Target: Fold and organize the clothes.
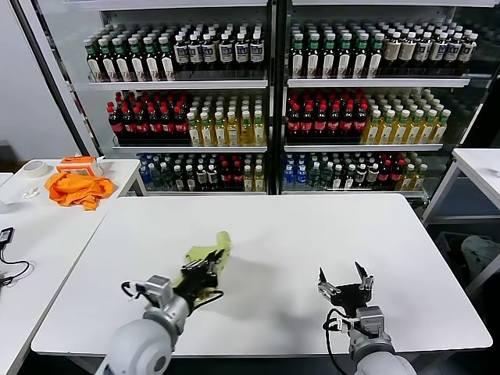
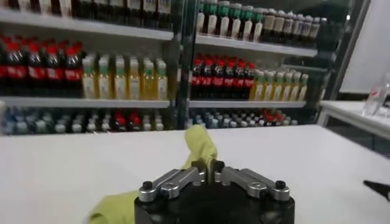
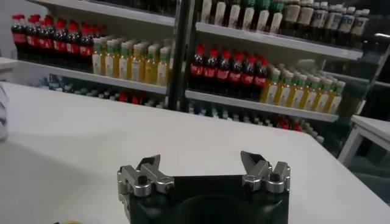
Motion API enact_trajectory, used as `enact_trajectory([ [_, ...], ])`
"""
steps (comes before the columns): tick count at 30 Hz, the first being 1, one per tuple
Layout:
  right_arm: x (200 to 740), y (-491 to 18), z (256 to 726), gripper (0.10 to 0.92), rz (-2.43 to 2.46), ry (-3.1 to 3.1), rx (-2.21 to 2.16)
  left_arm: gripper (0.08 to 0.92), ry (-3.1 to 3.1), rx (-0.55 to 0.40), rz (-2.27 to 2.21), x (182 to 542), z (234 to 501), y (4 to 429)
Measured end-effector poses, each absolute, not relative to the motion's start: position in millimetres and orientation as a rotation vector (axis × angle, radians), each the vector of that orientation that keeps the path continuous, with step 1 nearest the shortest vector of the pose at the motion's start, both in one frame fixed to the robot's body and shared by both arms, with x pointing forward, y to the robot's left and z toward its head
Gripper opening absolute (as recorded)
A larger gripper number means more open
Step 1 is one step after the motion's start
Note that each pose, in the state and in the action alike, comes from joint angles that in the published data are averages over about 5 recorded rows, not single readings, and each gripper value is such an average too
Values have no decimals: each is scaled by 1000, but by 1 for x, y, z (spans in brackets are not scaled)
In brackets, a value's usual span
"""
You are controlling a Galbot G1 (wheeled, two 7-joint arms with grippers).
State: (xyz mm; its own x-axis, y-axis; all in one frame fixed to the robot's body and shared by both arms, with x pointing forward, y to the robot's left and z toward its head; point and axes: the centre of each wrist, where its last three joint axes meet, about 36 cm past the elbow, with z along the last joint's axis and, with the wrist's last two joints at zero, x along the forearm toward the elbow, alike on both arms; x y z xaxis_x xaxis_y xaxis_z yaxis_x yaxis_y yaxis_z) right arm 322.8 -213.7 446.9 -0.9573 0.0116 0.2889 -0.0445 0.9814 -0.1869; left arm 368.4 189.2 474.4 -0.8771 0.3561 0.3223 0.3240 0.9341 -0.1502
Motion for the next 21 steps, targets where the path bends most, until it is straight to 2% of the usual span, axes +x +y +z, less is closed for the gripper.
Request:
enact_trajectory([
  [11, 331, -211, 451, 823, 243, -2839, 56, 469, -2736, -444, 357, 405, 479, 164],
  [21, 334, -173, 447, 823, -6, -2749, 264, 754, -2873, -352, 208, 409, 474, 202],
])
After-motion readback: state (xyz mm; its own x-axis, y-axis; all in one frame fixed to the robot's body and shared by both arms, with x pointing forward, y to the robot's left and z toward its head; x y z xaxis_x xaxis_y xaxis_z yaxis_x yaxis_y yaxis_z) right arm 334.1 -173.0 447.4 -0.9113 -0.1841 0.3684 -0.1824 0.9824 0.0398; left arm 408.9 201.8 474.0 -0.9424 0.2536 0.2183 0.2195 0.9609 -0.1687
